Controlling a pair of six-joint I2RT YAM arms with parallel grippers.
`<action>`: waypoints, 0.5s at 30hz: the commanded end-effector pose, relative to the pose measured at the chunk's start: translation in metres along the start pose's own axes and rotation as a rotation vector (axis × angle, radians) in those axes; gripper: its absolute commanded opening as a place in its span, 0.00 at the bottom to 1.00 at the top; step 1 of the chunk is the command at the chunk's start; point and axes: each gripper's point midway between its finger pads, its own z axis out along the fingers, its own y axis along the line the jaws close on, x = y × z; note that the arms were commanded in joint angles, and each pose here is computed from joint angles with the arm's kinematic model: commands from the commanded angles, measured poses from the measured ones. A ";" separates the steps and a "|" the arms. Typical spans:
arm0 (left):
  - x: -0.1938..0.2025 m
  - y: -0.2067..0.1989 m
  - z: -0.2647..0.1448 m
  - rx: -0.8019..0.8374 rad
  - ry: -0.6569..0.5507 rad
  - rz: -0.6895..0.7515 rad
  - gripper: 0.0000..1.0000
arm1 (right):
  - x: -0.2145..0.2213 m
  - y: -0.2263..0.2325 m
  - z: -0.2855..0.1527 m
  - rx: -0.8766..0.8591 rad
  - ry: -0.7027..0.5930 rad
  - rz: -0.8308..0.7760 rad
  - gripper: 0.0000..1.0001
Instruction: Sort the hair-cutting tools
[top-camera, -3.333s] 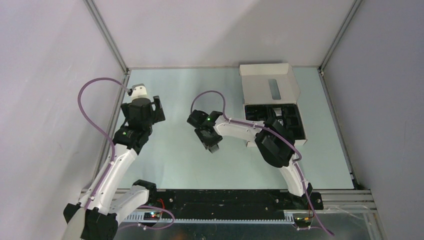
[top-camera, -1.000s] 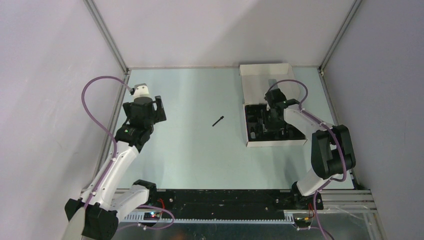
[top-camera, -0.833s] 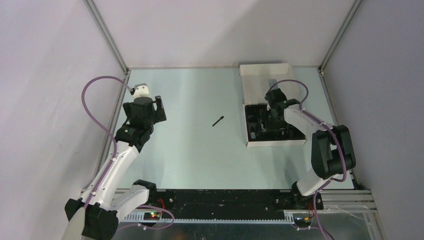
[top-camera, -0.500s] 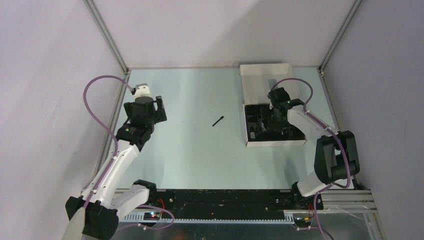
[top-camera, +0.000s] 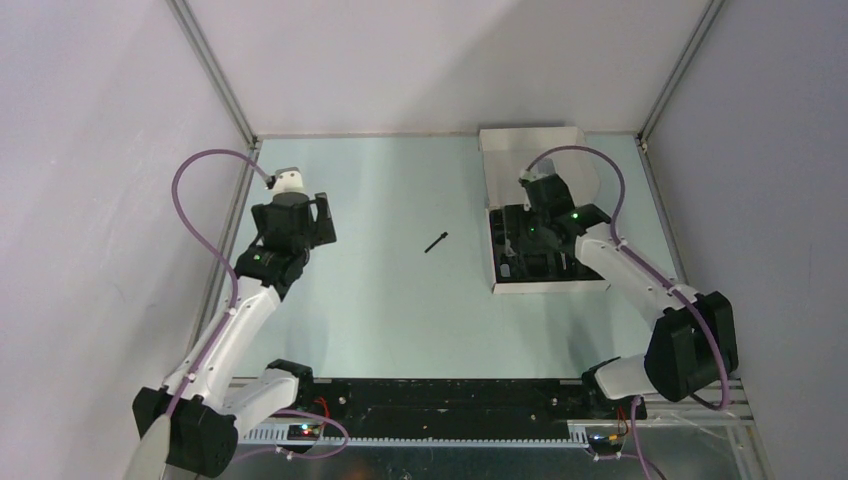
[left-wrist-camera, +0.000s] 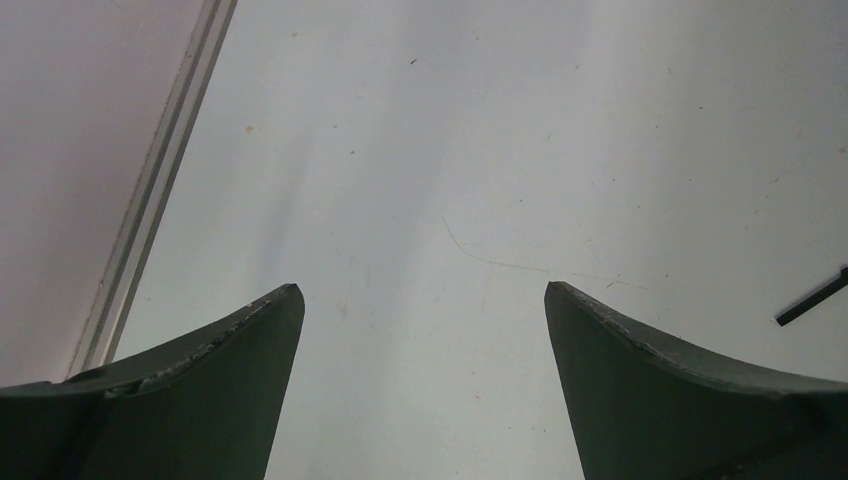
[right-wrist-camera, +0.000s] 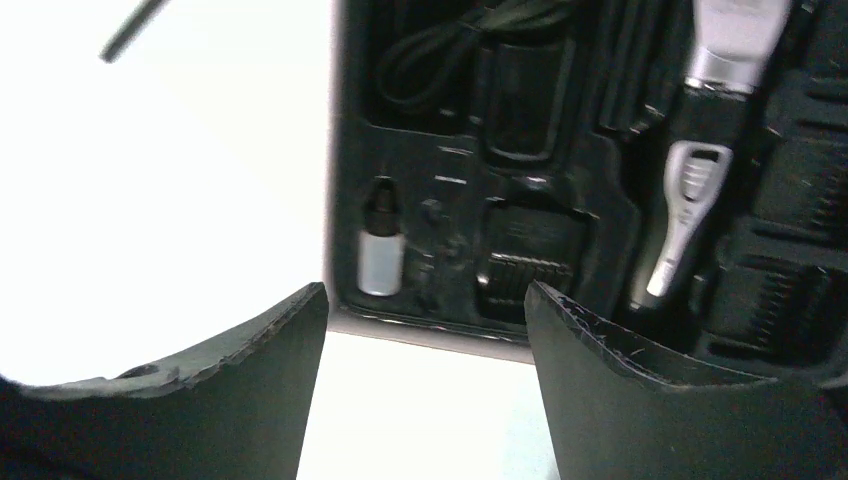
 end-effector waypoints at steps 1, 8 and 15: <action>-0.007 -0.002 0.001 0.014 -0.019 -0.001 0.97 | -0.045 0.044 -0.001 -0.081 -0.162 -0.008 0.77; -0.006 -0.003 0.002 0.019 -0.015 -0.001 0.97 | -0.062 0.106 0.042 -0.084 -0.174 -0.112 0.72; -0.004 -0.005 0.003 0.025 -0.008 -0.002 0.97 | -0.077 0.146 0.084 -0.068 -0.164 -0.165 0.60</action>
